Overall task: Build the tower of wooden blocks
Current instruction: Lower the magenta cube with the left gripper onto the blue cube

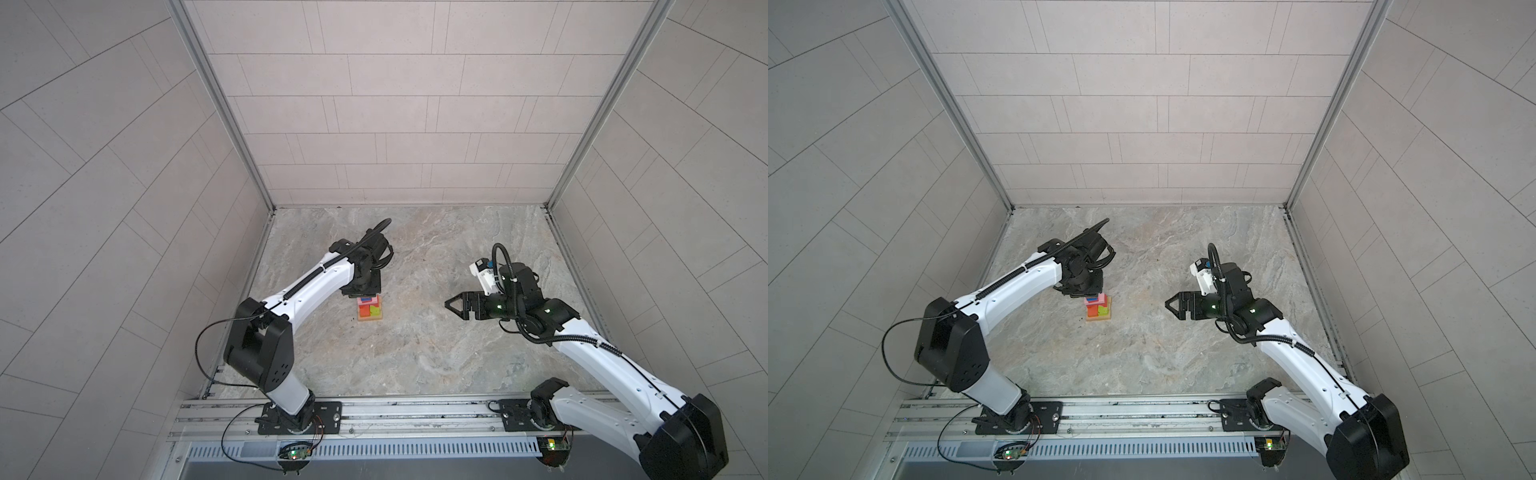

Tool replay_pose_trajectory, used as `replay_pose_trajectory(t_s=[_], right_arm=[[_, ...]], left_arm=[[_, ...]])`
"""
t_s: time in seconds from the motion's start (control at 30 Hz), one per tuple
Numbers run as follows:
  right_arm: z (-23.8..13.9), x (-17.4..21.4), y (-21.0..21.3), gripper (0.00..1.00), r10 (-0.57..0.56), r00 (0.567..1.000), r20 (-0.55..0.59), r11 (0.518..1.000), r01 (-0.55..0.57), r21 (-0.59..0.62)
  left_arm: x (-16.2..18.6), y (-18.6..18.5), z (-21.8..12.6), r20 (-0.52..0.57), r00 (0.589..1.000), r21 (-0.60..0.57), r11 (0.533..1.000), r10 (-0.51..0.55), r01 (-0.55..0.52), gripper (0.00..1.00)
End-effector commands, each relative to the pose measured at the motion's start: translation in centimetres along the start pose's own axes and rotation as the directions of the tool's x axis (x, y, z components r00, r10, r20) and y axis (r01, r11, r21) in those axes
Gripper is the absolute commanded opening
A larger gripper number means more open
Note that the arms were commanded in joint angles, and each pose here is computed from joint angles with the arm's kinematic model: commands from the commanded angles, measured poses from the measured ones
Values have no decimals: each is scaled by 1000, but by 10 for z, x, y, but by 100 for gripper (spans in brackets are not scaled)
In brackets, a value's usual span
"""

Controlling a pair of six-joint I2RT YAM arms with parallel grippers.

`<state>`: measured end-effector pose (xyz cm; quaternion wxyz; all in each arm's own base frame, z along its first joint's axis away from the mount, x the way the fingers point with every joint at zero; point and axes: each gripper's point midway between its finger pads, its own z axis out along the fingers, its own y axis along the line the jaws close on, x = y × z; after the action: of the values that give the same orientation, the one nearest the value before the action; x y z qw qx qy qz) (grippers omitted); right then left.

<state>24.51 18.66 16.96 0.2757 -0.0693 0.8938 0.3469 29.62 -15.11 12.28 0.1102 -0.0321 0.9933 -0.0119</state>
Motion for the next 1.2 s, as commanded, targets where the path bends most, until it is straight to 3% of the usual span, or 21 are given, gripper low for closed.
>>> replay_pose_trajectory(t_s=[0.0, 0.4, 0.67, 0.73, 1.17], right_arm=[[0, 3, -1, 99, -9, 1000, -2, 1000, 9, 4], [0, 4, -2, 99, -11, 1000, -3, 1000, 11, 6], [0, 5, -3, 99, -9, 1000, -4, 1000, 9, 8], [1, 5, -3, 99, -8, 1000, -6, 1000, 8, 8], [0, 5, -2, 99, -9, 1000, -4, 1000, 9, 8]], left_arm=[[3, 5, 3, -18, 1000, -17, 1000, -1, 1, 15], [5, 7, 6, -26, 1000, -30, 999, -11, 11, 23], [5, 8, 6, -27, 1000, -31, 999, -15, 14, 33], [5, 8, 6, -28, 1000, -31, 999, -14, 13, 39], [4, 4, 3, -27, 1000, -8, 1000, -14, 13, 46]])
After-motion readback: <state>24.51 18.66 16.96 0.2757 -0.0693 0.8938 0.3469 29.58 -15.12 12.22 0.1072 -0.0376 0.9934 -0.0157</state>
